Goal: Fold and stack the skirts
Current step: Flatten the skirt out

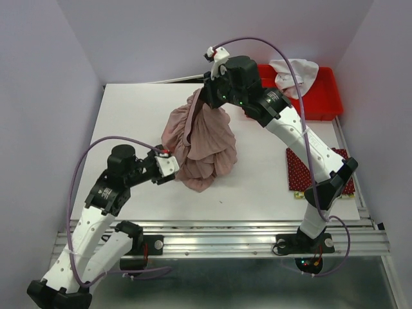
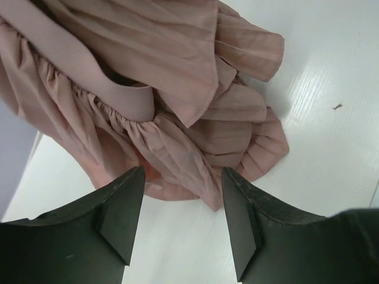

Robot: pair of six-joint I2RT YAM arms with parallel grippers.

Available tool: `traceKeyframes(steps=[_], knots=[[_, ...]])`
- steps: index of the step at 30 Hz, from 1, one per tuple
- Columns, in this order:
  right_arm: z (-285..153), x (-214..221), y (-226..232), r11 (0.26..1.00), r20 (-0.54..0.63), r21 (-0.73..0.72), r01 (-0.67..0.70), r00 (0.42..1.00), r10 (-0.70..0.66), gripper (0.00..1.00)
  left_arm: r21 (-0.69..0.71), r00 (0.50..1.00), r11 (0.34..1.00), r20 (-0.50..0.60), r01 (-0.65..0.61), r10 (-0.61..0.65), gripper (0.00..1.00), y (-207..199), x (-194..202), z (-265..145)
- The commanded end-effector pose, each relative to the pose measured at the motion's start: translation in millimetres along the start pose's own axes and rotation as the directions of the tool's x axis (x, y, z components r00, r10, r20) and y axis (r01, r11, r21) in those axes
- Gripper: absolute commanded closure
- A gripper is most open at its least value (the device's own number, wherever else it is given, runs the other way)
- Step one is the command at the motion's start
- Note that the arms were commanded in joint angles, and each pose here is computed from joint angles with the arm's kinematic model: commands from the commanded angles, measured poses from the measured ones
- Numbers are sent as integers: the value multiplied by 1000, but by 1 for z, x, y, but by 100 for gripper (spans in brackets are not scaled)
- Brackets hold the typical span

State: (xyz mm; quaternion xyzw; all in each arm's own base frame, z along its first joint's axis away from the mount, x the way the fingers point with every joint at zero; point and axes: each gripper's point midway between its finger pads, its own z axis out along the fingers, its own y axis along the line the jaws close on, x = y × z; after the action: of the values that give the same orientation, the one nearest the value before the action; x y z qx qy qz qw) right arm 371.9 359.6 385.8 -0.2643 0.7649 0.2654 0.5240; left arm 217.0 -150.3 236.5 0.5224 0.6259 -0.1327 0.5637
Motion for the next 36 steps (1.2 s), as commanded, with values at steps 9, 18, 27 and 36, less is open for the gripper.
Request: traceKeyframes(steps=[9, 18, 27, 36], knots=[[-11, -30, 8, 999, 94, -35, -12, 995, 15, 99, 198, 897, 884, -42, -424, 440, 34, 1, -46, 34], [-20, -32, 7, 1000, 103, -28, 8, 995, -5, 99, 193, 861, 893, -245, -407, 445, 33, 24, -19, 72], [-32, -19, 9, 998, 82, -46, 39, 996, -35, 99, 101, 851, 905, -310, -414, 424, 34, 45, -1, 60], [-38, -16, 27, 989, 71, -142, 31, 997, -21, 99, 136, 848, 893, -279, -430, 451, 31, 48, -1, 59]])
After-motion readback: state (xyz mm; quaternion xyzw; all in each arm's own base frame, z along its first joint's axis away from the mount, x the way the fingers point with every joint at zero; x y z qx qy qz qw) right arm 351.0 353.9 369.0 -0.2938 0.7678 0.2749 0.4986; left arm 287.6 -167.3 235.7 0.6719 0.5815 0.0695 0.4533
